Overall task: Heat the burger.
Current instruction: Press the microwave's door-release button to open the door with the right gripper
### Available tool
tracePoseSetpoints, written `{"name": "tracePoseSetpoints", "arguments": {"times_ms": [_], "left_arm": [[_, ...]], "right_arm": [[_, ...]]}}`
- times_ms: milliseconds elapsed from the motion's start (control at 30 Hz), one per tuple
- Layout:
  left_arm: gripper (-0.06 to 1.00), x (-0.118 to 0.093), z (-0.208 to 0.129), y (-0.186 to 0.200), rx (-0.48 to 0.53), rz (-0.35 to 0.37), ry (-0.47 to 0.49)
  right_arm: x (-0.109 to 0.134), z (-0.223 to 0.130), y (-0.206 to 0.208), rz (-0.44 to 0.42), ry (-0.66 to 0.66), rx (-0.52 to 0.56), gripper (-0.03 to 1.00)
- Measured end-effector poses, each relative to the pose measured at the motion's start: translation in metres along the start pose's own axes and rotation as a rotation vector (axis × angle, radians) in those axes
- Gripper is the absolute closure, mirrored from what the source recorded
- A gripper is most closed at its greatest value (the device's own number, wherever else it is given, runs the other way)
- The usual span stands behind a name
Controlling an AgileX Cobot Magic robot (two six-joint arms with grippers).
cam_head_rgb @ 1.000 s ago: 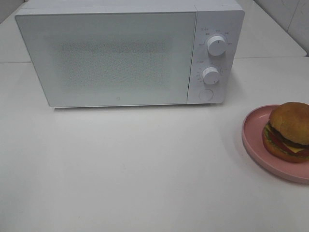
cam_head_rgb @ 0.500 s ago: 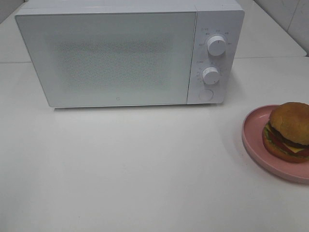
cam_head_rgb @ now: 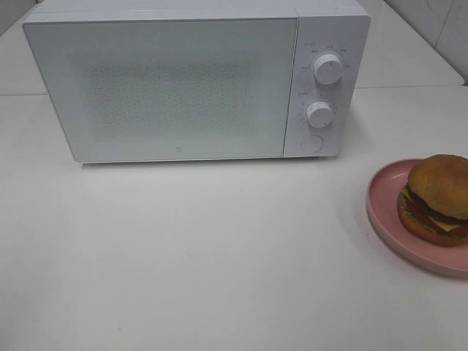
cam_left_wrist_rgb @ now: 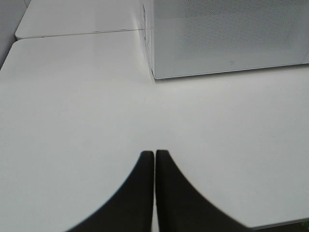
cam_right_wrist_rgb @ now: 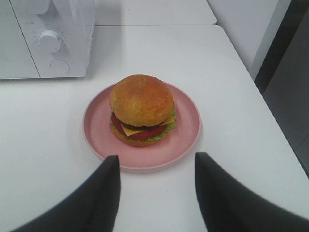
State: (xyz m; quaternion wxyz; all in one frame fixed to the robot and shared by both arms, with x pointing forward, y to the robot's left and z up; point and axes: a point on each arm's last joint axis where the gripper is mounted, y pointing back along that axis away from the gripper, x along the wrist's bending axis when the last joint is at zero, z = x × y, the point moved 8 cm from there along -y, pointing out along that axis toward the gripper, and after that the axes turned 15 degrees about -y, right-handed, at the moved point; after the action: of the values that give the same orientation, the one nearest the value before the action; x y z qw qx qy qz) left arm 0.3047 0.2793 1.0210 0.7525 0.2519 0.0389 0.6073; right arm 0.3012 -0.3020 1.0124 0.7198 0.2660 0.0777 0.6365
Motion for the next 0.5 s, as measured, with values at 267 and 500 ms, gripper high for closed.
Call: {"name": "tracePoseSetpoints", "arguments": {"times_ms": [267,500], "left_arm": [[0.94,0.000,0.000,0.000,0.000,0.000,0.000],[0.94,0.000,0.000,0.000,0.000,0.000,0.000]], "right_arm": [[0.007,0.026,0.006,0.039,0.000,-0.147,0.52],[0.017,0.064,0.007,0.099,0.000,-0.371,0.52]]}}
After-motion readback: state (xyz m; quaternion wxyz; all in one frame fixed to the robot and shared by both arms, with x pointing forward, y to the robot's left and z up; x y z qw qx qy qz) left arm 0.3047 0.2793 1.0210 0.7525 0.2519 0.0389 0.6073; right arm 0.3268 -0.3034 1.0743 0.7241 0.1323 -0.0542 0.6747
